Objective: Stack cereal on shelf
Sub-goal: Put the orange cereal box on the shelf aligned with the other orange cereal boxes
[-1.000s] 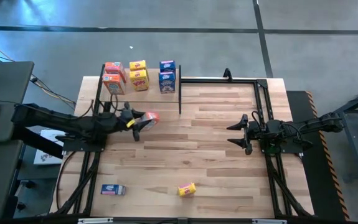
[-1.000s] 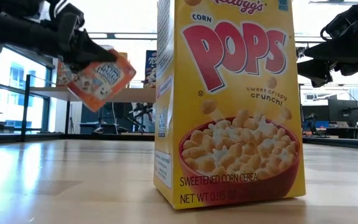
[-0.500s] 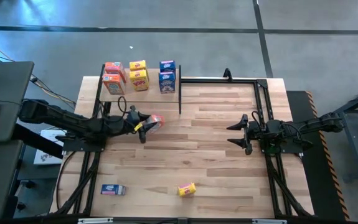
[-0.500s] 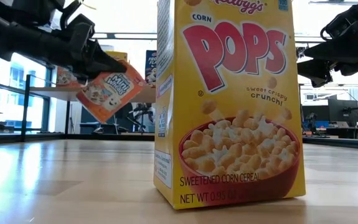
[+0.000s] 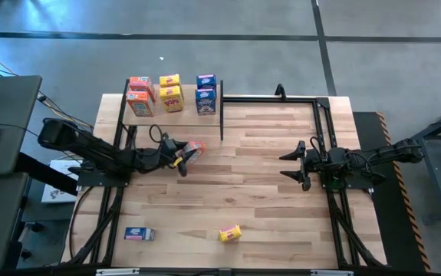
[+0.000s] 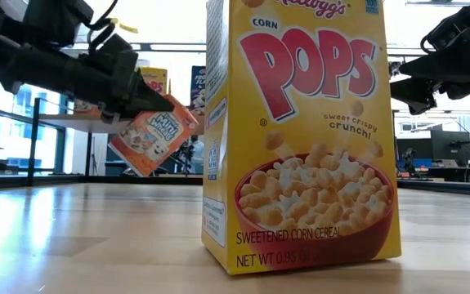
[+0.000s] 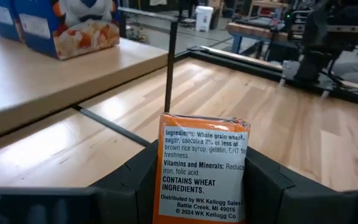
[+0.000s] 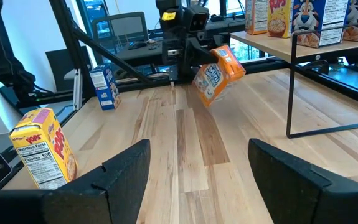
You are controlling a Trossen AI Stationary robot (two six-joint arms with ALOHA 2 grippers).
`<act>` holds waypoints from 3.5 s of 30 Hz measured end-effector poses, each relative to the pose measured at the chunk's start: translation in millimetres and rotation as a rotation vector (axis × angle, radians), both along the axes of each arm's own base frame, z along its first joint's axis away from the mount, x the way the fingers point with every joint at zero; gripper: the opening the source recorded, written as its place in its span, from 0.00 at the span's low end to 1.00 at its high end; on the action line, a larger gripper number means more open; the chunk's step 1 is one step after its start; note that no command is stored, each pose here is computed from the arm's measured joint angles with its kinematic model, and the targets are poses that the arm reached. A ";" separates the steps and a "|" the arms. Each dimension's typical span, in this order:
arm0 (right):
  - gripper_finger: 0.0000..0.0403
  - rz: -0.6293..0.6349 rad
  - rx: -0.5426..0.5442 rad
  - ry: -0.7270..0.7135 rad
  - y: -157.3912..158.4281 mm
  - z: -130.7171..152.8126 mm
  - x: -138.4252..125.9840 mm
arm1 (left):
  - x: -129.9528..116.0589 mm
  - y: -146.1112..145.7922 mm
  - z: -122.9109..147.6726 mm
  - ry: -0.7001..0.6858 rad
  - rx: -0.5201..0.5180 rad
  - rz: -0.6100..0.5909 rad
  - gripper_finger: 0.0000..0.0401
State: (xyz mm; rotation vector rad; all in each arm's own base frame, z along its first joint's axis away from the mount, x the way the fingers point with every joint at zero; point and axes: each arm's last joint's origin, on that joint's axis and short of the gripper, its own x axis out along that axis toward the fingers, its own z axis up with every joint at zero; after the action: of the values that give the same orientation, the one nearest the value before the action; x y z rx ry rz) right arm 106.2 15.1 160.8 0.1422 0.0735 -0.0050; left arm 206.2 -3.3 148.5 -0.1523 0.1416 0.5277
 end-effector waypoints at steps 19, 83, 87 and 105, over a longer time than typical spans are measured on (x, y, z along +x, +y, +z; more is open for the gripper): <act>0.65 0.000 0.000 0.000 0.0 0.0 0.0 | 10.0 -2.3 -24.4 0.014 -0.007 0.049 0.40; 0.65 0.000 0.000 0.000 0.0 0.0 0.0 | -16.0 -44.4 -26.2 -0.008 -0.022 0.067 0.49; 0.65 0.000 0.000 0.000 0.0 -0.1 0.0 | -11.0 -42.3 -22.8 -0.008 -0.012 0.061 0.49; 0.65 0.000 0.000 0.000 0.0 0.0 0.0 | 0.2 -28.2 -20.9 0.010 -0.057 0.033 0.57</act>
State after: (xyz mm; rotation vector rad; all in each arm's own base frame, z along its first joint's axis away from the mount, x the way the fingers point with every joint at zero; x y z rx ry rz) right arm 106.2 15.1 160.8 0.1418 0.0739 -0.0050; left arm 206.4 -31.4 127.6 -0.2079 0.1643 0.5575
